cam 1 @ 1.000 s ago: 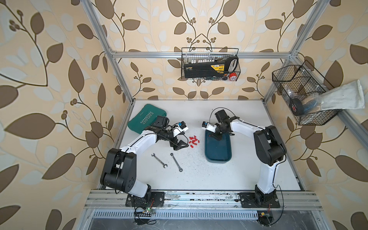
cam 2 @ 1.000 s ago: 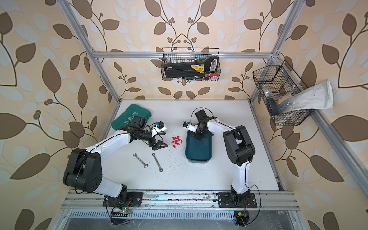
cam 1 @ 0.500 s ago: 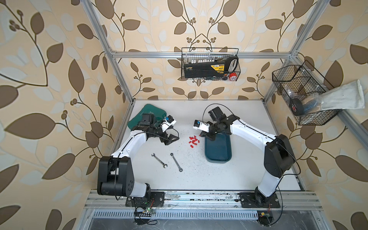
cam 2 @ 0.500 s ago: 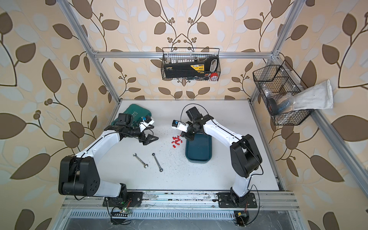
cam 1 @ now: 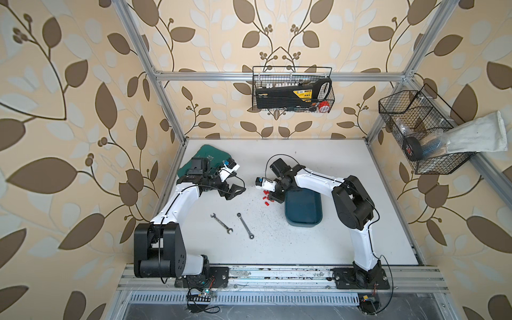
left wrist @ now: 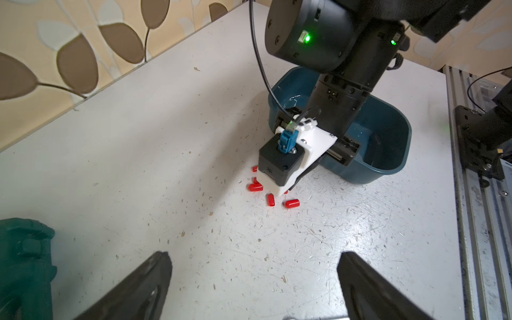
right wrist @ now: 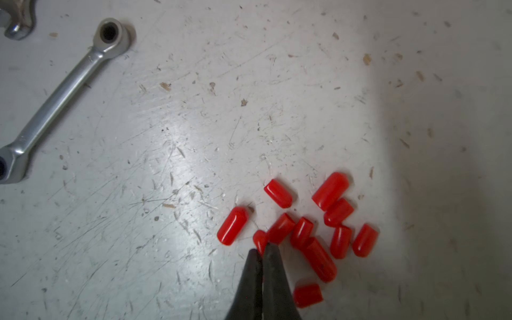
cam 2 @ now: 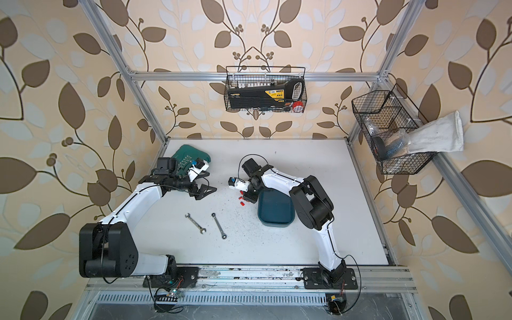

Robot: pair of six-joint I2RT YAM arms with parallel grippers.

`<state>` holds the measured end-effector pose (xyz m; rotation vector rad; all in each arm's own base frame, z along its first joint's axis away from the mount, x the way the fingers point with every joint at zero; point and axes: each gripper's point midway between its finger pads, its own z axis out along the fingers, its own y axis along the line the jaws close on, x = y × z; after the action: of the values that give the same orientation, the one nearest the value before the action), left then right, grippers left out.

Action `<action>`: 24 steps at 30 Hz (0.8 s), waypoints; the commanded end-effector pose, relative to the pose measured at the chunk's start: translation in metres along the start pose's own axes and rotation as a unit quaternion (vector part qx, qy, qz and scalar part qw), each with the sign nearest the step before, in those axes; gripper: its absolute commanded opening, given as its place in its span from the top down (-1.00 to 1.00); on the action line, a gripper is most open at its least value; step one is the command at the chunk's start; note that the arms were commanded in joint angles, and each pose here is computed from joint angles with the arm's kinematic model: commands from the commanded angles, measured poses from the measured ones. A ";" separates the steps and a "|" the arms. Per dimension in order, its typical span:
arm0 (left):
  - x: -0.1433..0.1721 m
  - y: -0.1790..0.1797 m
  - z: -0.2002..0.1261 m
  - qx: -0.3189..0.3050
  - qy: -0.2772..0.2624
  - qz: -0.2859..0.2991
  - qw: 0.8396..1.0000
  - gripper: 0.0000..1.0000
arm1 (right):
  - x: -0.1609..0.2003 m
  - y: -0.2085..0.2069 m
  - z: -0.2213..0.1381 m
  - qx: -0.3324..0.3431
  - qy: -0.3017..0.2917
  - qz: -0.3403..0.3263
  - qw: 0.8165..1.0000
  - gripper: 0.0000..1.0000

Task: Take the screw protection sleeves out of the storage box
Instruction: Place the screw protection sleeve at the center of the board, then reset both arms

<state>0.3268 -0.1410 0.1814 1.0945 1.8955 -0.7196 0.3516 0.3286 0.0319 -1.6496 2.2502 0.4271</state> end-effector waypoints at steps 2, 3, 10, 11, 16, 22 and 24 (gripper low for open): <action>-0.014 -0.007 -0.008 0.008 -0.027 0.009 1.000 -0.97 | -0.004 -0.002 0.000 0.006 0.005 0.005 1.000 0.71; -0.014 -0.008 -0.008 0.009 -0.028 0.009 1.000 -0.97 | -0.005 -0.002 -0.002 0.007 0.004 0.003 1.000 0.63; -0.014 -0.008 -0.007 0.014 -0.027 0.004 1.000 -0.97 | -0.015 -0.001 -0.030 0.018 -0.015 -0.007 1.000 0.40; -0.014 -0.008 -0.007 0.014 -0.027 0.004 1.000 -0.97 | -0.017 -0.001 -0.035 0.018 -0.020 -0.009 1.000 0.39; -0.013 -0.008 -0.006 0.016 -0.025 0.003 1.000 -0.97 | -0.025 -0.002 -0.068 0.032 -0.044 -0.017 0.998 0.34; -0.012 -0.003 -0.008 0.001 -0.012 0.007 1.000 -0.97 | -0.027 -0.025 -0.129 0.081 -0.084 -0.005 0.993 0.24; -0.010 0.001 -0.008 -0.009 -0.004 0.008 1.000 -0.97 | -0.020 -0.039 -0.154 0.107 -0.099 0.011 0.989 0.19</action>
<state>0.3245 -0.1422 0.1815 1.0913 1.8985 -0.7391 0.3747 0.2933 0.1483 -1.4819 2.1053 0.3556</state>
